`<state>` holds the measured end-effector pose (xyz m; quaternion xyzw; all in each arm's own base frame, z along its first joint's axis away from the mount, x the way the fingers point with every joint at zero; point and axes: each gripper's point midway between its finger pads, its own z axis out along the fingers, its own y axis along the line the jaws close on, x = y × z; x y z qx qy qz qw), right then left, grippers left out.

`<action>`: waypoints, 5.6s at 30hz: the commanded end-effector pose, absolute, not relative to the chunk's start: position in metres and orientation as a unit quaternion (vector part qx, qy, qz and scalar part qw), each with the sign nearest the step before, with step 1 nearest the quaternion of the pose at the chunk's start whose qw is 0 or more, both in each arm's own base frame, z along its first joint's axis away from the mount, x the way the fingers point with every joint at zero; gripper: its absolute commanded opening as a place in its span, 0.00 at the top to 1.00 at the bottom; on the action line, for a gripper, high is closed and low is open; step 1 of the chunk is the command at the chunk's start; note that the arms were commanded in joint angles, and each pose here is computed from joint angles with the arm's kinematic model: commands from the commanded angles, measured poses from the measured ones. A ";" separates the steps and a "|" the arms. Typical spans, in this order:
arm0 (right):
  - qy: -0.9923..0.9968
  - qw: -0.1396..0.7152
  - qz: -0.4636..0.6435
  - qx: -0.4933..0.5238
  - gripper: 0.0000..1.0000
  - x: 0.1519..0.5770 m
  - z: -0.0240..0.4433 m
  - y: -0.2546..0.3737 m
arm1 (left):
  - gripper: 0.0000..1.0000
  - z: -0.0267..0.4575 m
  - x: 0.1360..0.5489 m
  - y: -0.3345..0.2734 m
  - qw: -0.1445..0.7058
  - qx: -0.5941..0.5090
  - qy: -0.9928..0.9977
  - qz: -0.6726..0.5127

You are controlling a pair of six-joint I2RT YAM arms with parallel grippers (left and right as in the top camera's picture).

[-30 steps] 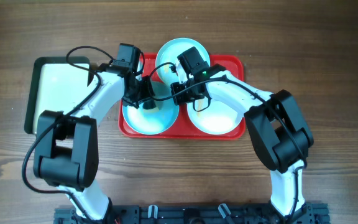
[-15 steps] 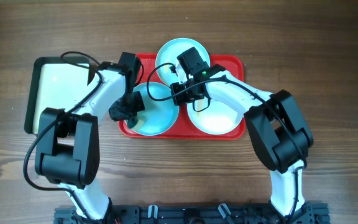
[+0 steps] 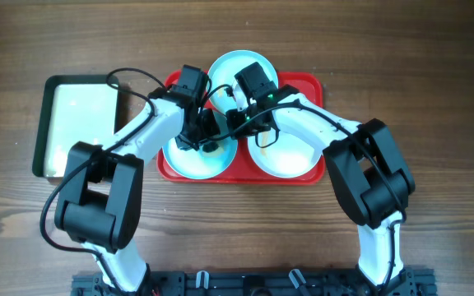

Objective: Clean dirty plates on tray and stack at the side

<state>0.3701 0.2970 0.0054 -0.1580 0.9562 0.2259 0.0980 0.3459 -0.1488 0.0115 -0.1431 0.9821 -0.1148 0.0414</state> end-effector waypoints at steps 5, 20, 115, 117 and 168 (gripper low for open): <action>0.959 0.089 0.219 -0.158 0.95 0.369 -0.008 0.295 | 0.96 0.006 0.303 -0.041 0.051 -0.191 0.965 0.172; 0.932 0.221 0.134 -0.254 0.96 0.393 0.108 0.294 | 0.96 0.183 0.311 0.048 0.268 -0.445 0.853 -0.045; 0.946 0.281 0.151 -0.064 0.96 0.479 0.005 0.216 | 0.96 0.127 0.323 0.108 0.195 -0.457 0.865 -0.074; 0.943 0.268 0.176 -0.085 0.96 0.468 0.005 0.236 | 0.96 0.127 0.324 0.105 0.194 -0.454 0.866 -0.078; 0.975 0.181 0.118 -0.052 0.96 0.403 -0.022 0.264 | 0.96 -0.010 0.408 -0.103 0.173 -0.161 0.967 -0.094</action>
